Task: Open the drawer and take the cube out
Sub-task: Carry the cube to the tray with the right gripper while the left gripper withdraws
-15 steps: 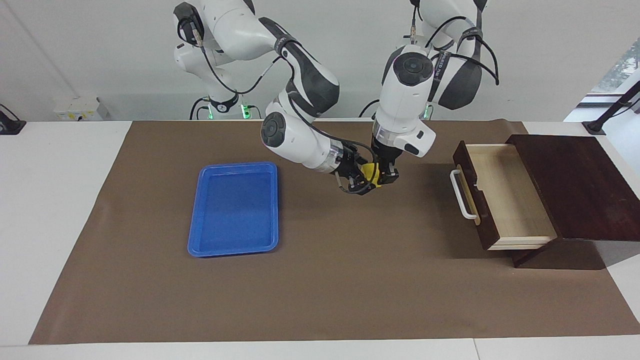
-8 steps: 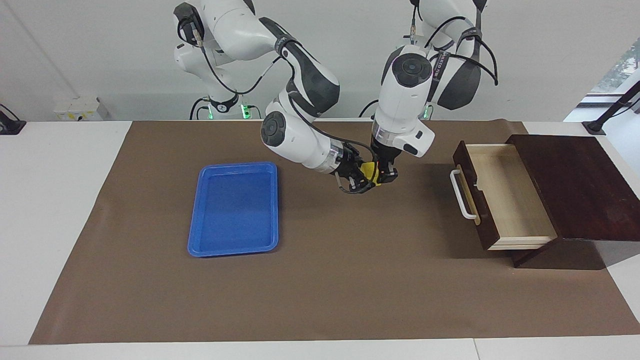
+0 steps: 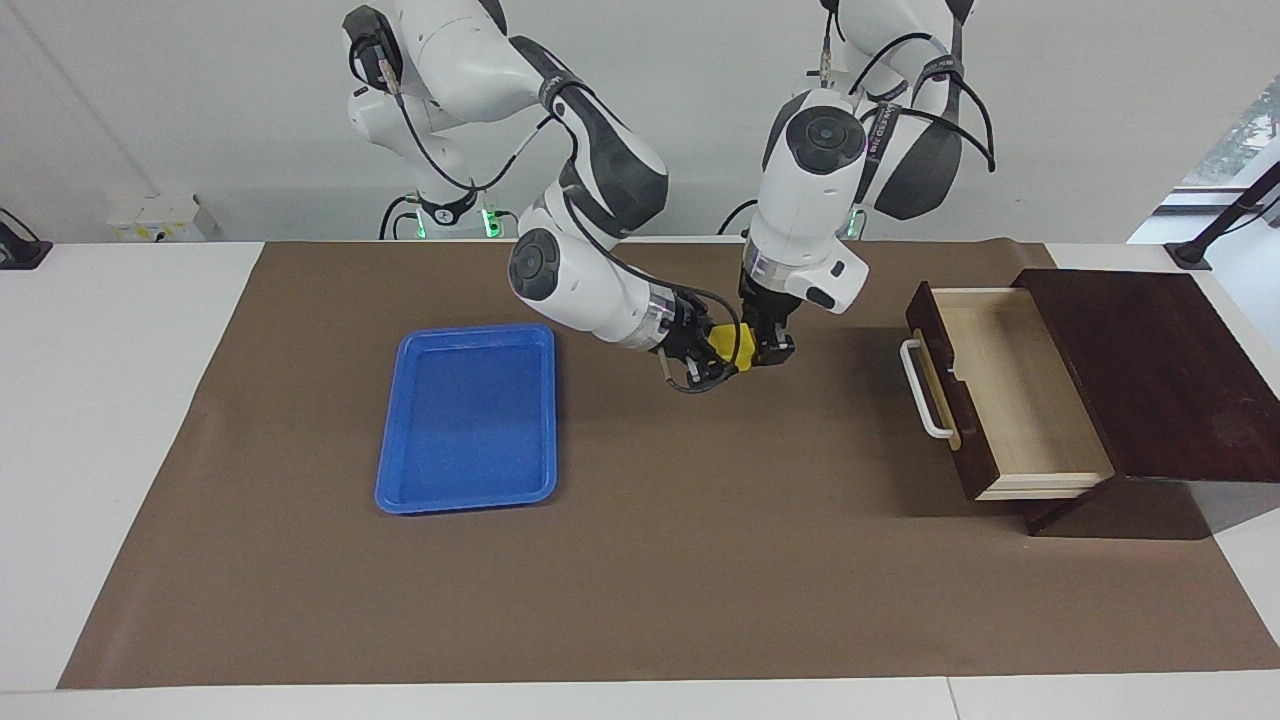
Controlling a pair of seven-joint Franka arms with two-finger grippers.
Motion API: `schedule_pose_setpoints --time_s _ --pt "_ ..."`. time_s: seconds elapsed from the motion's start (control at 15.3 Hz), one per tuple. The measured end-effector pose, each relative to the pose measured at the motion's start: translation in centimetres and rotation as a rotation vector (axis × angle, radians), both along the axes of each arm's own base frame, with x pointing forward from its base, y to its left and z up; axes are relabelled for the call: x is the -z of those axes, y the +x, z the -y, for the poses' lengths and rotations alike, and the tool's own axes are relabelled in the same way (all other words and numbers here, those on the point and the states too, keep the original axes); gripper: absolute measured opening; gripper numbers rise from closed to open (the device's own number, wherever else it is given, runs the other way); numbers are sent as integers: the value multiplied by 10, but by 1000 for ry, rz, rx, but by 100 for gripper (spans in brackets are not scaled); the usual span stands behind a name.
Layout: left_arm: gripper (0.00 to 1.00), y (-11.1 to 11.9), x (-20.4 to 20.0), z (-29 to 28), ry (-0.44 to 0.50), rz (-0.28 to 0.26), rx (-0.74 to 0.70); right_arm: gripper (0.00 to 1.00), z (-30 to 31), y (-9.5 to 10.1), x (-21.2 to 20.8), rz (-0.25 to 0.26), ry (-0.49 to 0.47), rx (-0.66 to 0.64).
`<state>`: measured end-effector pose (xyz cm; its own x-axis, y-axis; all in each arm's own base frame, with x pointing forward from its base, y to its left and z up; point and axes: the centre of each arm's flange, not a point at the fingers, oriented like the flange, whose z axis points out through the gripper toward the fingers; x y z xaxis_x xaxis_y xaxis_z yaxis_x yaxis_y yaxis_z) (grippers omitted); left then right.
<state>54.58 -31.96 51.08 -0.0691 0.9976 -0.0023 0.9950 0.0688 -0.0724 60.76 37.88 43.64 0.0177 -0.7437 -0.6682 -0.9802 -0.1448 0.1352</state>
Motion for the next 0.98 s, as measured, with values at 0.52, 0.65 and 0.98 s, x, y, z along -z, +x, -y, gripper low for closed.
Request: schedule_pose_setpoints --time_s 0.52,0.65,0.98 --pt "100 21 23 -51 82 18 96 56 65 34 1 -6 -11 90" --pt "100 18 38 -68 150 22 171 56 99 47 2 -16 -16 102" --pt "100 4 77 -137 280 28 268 56 198 65 11 15 -61 20"
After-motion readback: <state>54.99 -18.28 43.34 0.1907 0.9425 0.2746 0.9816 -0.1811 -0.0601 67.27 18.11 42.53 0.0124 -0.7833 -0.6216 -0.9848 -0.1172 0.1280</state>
